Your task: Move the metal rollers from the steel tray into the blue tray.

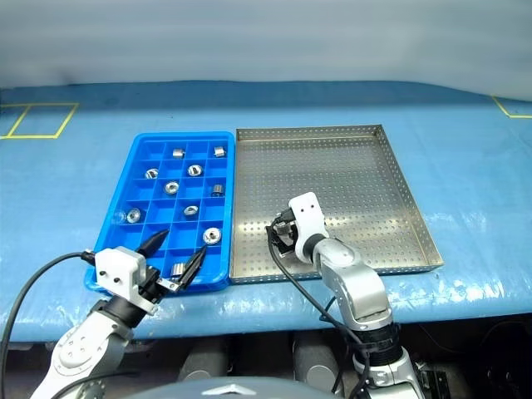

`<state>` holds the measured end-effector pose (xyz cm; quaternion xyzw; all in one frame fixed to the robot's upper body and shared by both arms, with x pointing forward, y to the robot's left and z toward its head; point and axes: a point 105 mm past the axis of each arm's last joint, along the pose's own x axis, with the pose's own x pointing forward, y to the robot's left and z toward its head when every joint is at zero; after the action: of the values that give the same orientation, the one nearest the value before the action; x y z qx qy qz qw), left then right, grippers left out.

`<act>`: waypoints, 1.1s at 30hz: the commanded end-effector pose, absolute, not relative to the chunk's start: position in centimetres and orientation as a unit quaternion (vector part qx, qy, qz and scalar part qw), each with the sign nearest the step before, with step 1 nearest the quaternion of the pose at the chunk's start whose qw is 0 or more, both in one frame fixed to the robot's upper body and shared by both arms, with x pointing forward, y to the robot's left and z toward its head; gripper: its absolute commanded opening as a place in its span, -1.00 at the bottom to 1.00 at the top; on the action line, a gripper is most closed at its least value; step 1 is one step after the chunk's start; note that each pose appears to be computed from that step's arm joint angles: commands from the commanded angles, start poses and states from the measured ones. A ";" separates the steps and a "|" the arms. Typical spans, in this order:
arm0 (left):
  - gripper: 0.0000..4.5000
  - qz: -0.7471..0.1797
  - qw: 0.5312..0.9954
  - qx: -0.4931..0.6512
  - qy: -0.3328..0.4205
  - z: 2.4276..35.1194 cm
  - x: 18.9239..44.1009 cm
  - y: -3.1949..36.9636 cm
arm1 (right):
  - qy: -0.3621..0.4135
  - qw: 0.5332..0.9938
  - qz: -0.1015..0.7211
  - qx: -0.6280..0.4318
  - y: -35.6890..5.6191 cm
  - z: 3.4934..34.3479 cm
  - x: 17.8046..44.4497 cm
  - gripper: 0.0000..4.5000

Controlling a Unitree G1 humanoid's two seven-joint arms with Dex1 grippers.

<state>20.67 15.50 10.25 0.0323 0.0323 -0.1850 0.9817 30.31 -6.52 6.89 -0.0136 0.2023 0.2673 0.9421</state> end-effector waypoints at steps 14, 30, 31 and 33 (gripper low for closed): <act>1.00 -0.163 0.983 0.084 0.004 13.2 21.0 19.1 | 0.172 0.944 0.283 -0.014 -6.4 8.4 29.9 0.98; 1.00 -0.137 0.989 0.063 0.003 12.9 19.9 18.3 | 0.157 0.942 0.297 -0.011 -4.9 8.6 31.8 -0.23; 1.00 -0.129 0.990 0.063 0.002 13.0 19.7 18.5 | 0.143 0.943 0.301 -0.012 -4.5 9.3 32.2 -0.23; 1.00 -0.114 0.992 0.061 0.000 13.0 19.4 18.8 | 0.114 0.943 0.312 -0.012 -3.5 11.0 32.8 -0.23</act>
<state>19.71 18.96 11.15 0.0464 0.0388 -0.1213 0.9908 32.20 -4.79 7.96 -0.0159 0.1743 0.2917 0.9404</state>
